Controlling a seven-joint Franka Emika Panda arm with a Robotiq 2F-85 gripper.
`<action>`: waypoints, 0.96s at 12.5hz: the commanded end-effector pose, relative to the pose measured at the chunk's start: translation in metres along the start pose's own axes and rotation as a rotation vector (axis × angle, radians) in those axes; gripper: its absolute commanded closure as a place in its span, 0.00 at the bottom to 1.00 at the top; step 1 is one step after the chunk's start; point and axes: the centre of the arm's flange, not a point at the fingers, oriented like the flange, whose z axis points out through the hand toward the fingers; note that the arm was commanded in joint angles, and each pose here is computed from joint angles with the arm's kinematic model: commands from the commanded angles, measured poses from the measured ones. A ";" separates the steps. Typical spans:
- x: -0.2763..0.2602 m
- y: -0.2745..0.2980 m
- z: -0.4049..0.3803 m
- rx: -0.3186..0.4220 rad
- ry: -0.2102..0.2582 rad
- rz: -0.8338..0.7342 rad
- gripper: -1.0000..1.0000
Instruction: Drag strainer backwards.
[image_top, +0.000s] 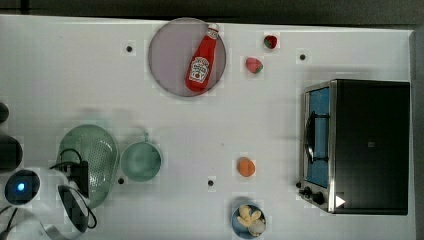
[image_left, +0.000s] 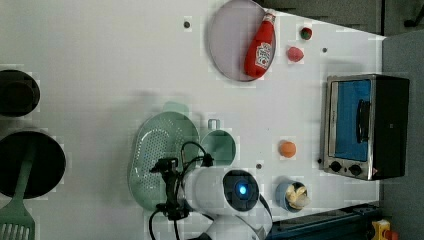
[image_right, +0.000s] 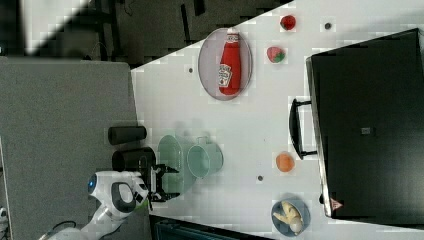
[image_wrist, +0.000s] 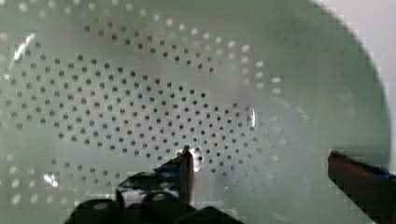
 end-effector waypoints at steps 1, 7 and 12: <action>-0.018 0.029 -0.005 0.016 -0.003 0.003 0.00; -0.024 0.057 -0.013 0.081 -0.028 -0.012 0.00; 0.010 -0.009 -0.150 0.332 -0.134 -0.169 0.00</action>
